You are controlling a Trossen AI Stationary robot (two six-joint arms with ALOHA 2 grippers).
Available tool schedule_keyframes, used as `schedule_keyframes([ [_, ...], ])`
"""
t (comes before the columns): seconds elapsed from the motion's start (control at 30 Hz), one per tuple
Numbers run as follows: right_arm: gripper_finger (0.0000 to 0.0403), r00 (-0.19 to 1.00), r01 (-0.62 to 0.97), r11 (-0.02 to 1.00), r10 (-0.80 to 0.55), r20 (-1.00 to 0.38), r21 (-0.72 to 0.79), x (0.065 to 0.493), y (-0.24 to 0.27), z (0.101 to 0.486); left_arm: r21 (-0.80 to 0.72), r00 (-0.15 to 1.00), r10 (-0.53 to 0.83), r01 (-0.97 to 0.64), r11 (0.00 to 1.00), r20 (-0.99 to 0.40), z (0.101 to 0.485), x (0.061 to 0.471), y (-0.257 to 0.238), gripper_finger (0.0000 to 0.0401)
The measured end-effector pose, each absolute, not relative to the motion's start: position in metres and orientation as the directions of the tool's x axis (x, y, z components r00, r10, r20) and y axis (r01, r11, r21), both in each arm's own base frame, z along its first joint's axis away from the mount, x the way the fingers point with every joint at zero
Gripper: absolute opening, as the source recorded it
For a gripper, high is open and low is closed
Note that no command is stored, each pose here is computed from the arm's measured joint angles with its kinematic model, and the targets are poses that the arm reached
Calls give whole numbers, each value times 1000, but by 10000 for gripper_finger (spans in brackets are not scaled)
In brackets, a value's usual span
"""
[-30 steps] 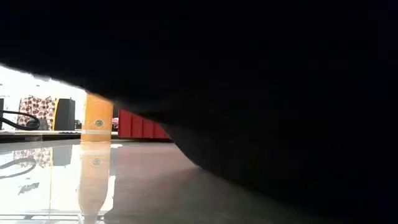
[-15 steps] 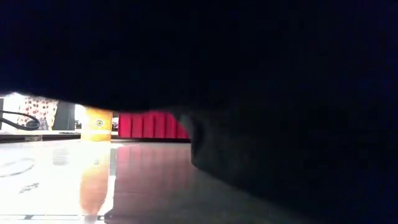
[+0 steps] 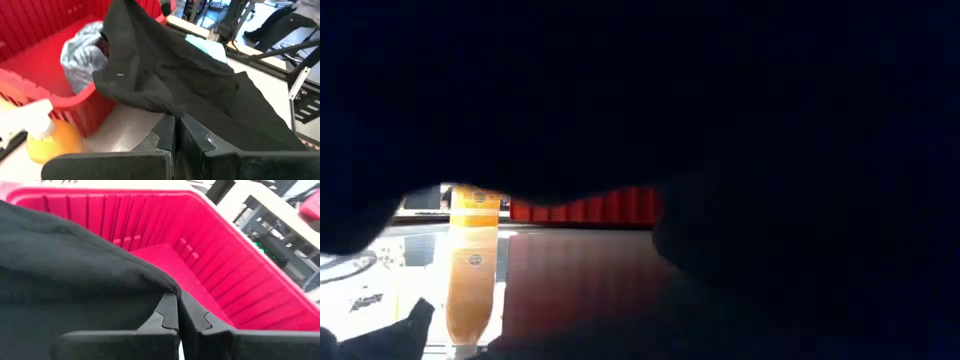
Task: Fold Laundry from Bin
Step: Fold the black shirt
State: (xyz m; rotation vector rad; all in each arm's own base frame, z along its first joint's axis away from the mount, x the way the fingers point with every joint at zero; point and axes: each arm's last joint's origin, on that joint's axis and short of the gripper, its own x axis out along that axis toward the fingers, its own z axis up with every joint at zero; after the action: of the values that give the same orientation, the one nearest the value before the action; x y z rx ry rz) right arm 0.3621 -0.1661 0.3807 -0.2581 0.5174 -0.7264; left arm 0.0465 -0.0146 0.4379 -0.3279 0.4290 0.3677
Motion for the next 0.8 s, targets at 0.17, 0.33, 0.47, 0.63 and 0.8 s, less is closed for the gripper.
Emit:
schedule_keyframes([
  [0.17, 22, 632, 549, 734, -678, -375, -400, 368, -180, 369, -254, 833, 242, -407, 878, -497, 430, 45, -14, 0],
  [0.33, 24, 627, 564, 725, -688, -366, -396, 364, -183, 372, -256, 826, 225, -399, 880, -517, 427, 45, -15, 0],
  [0.47, 26, 622, 575, 717, -696, -359, -394, 362, -187, 373, -262, 825, 218, -398, 879, -521, 427, 45, -15, 0],
  [0.63, 51, 612, 559, 725, -688, -390, -402, 362, -184, 370, -269, 825, 218, -401, 876, -521, 427, 45, -15, 0],
  [0.8, 100, 608, 538, 729, -684, -403, -424, 356, -180, 376, -284, 824, 210, -404, 870, -527, 427, 45, -15, 0],
])
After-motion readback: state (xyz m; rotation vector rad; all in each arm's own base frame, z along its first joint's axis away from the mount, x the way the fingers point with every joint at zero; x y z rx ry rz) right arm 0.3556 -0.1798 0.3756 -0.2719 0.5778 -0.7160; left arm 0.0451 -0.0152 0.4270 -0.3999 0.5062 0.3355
